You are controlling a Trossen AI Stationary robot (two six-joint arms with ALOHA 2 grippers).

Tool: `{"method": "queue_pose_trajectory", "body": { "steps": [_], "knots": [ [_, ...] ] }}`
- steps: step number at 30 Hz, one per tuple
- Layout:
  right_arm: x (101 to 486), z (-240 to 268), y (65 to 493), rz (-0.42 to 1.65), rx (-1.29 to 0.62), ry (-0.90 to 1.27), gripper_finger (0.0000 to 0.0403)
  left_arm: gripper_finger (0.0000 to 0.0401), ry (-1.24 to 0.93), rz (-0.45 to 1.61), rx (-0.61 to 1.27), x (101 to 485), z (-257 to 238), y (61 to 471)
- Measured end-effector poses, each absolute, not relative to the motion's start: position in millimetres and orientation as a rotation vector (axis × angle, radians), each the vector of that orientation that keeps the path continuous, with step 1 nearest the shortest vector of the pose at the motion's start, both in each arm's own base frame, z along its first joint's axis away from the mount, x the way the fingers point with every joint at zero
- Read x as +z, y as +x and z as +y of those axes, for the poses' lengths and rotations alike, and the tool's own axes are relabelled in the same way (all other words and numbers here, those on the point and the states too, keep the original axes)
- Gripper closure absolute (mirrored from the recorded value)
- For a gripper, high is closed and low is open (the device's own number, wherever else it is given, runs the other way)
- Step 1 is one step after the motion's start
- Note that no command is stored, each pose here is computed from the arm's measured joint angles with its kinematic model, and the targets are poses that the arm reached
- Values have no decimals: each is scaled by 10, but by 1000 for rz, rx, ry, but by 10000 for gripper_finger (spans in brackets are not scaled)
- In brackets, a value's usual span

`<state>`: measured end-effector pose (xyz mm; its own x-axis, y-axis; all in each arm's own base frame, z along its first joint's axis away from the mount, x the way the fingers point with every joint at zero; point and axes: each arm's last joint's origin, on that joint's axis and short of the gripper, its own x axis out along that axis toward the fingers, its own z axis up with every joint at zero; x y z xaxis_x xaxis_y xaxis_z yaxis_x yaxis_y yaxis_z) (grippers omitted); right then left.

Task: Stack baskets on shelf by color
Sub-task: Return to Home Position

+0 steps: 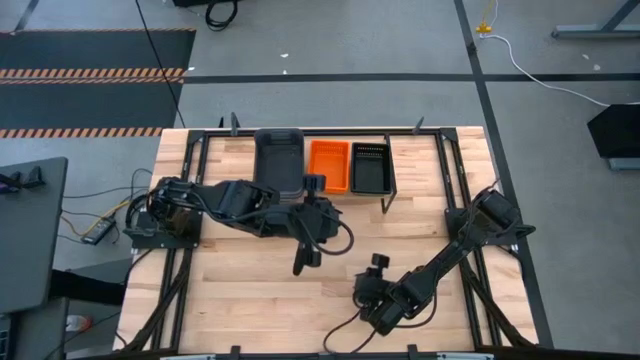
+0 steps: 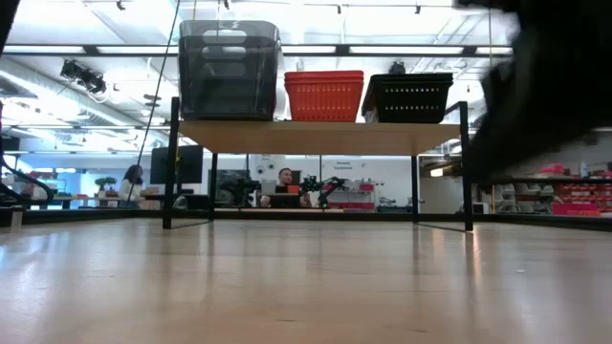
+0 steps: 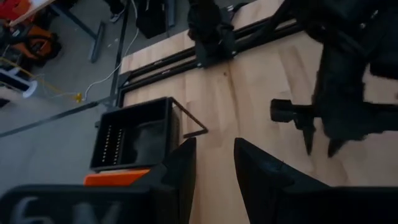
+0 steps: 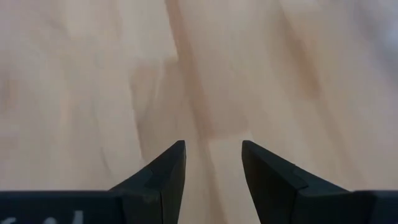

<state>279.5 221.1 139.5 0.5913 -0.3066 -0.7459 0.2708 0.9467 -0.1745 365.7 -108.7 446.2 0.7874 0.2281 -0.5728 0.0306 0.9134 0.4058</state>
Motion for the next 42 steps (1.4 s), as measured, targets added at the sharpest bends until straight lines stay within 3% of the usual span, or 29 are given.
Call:
{"method": "queue_pose_trajectory", "body": {
  "steps": [11,20,25,33,42],
  "knots": [
    [2473,2099,2672,736,-291,-158,257,285,327,621,77,4806,-1160,3091],
    [2890,1816,2336,684,-306,-149,273,285,421,672,128,4766,-1399,2845],
    [2930,1752,2111,618,-320,-185,273,285,413,722,266,4725,-1358,2720],
    [2761,1583,1619,468,-372,-119,273,285,448,708,271,4698,-1492,2639],
    [2322,1582,1335,331,-209,-50,273,285,517,738,397,4219,-1402,2492]
  ]
}}
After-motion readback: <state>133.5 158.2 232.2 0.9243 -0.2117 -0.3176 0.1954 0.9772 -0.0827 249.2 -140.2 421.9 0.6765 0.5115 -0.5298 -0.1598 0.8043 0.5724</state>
